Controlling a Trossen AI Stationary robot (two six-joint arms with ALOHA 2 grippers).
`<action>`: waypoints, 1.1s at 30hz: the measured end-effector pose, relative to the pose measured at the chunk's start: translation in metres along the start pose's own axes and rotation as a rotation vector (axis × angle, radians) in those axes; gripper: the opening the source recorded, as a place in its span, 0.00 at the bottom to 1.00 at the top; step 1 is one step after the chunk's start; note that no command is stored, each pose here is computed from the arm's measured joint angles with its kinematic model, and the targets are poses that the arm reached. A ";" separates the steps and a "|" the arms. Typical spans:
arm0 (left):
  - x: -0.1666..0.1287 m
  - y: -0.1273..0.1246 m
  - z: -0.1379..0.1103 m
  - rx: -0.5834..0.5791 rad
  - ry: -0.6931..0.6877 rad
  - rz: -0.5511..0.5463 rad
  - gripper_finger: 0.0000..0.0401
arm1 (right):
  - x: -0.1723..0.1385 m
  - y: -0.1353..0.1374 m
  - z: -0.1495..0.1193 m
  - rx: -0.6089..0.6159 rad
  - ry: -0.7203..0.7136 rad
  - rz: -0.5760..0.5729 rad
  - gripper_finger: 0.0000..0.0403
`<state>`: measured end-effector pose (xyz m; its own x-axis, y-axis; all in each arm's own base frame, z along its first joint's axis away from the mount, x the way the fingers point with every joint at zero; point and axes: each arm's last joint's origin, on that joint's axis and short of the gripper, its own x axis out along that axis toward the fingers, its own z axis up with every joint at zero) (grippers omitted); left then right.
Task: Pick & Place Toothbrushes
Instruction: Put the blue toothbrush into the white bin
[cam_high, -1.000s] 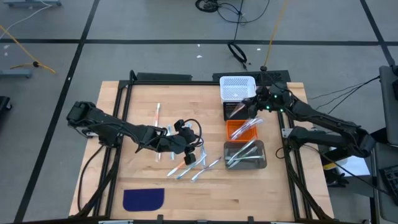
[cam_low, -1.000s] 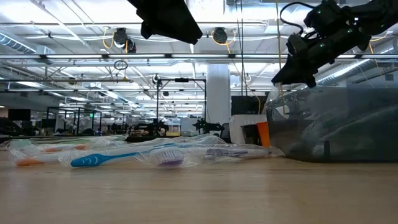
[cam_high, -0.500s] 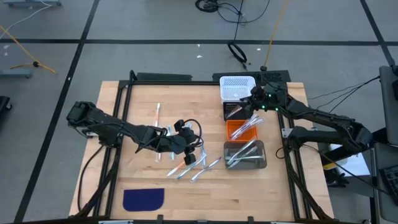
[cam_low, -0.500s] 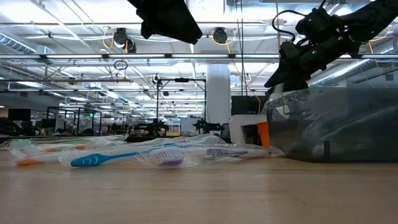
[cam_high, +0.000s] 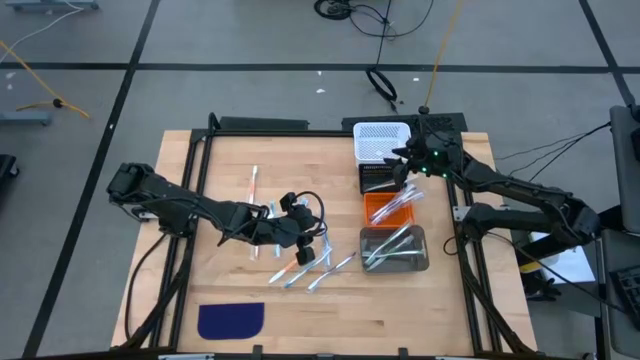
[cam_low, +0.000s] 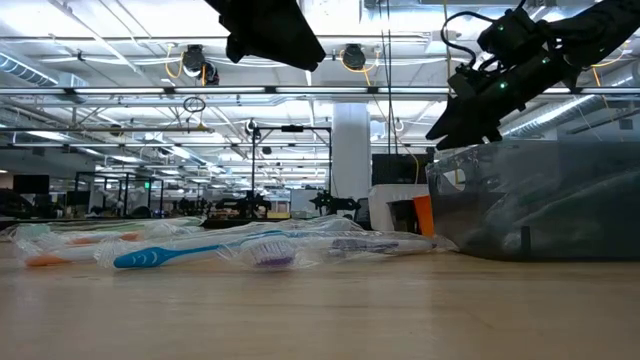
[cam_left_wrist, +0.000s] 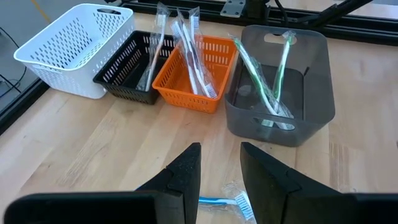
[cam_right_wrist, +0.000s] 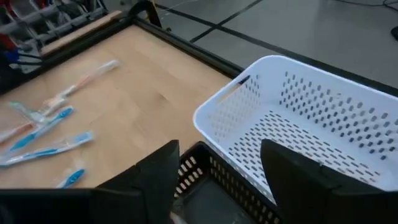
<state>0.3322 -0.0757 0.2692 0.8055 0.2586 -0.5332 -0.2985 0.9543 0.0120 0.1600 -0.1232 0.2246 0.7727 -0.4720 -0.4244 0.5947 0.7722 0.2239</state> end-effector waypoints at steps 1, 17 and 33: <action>0.000 0.000 0.000 -0.001 0.001 0.000 0.29 | 0.000 0.001 0.000 0.010 0.001 0.021 0.54; 0.006 0.030 -0.018 -0.115 0.226 0.154 0.29 | -0.004 0.054 -0.001 -0.061 -0.004 0.498 0.53; 0.050 0.056 -0.048 -0.212 0.473 0.245 0.29 | -0.008 0.074 -0.004 -0.099 -0.017 0.548 0.53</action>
<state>0.3312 -0.0160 0.2025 0.3976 0.3268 -0.8574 -0.5827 0.8117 0.0392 0.1970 -0.0606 0.2405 0.9671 0.0038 -0.2542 0.0814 0.9426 0.3238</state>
